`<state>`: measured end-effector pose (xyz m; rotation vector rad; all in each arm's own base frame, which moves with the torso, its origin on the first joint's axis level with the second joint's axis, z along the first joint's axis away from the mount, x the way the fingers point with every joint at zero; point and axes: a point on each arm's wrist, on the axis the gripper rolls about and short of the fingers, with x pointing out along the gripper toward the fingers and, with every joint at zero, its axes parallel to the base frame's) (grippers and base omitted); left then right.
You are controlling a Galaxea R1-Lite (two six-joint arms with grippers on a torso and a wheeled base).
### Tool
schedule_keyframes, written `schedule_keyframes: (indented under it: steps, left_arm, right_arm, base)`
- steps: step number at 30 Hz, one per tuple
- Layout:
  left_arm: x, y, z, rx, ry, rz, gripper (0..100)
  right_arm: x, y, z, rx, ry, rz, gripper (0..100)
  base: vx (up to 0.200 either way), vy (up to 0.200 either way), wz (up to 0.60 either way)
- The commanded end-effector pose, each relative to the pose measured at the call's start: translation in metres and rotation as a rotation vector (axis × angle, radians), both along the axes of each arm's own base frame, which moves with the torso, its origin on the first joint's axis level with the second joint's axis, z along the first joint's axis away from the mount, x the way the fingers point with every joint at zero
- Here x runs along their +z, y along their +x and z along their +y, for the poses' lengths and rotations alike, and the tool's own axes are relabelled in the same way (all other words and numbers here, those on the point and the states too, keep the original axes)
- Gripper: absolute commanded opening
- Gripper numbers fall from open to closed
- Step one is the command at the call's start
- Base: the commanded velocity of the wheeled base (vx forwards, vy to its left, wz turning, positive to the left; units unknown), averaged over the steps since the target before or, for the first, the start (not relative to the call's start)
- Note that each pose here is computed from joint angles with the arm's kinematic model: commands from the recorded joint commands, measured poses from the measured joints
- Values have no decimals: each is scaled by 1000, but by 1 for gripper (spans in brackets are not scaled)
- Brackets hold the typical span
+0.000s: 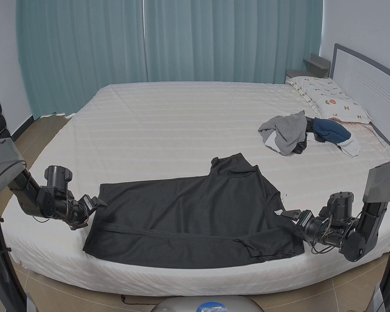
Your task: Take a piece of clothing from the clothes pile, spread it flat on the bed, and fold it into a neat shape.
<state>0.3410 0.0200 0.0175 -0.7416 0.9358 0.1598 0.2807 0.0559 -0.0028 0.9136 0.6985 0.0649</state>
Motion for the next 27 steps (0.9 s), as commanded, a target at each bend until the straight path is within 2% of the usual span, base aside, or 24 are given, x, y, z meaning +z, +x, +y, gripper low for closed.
schedule_keyframes:
  steps: [1, 6, 7, 14, 22, 27]
  left_arm:
    - [-3, -5, -8, -24, 0, 20, 100]
    - [-7, -2, -12, -36, 0, 23, 100]
    - [-7, -2, -12, -36, 0, 23, 0]
    - [-5, -2, -12, -32, -1, 19, 0]
    - [3, -8, -7, -15, 1, 7, 0]
    - [13, -9, -4, -8, 3, -19, 0]
  right_arm:
    - [0, 0, 0, 1, 0, 0, 100]
    - [1, 0, 1, 1, 0, -4, 100]
    - [1, 0, 1, 0, -1, -5, 100]
    - [5, 0, 2, 11, -8, -38, 100]
    - [-6, 8, 6, 149, -140, -93, 100]
    - [-3, 15, 6, 210, -175, -139, 100]
  base:
    - [0, 0, 0]
    - [0, 0, 0]
    - [0, 0, 0]
    - [0, 0, 0]
    - [0, 0, 0]
    - [0, 0, 0]
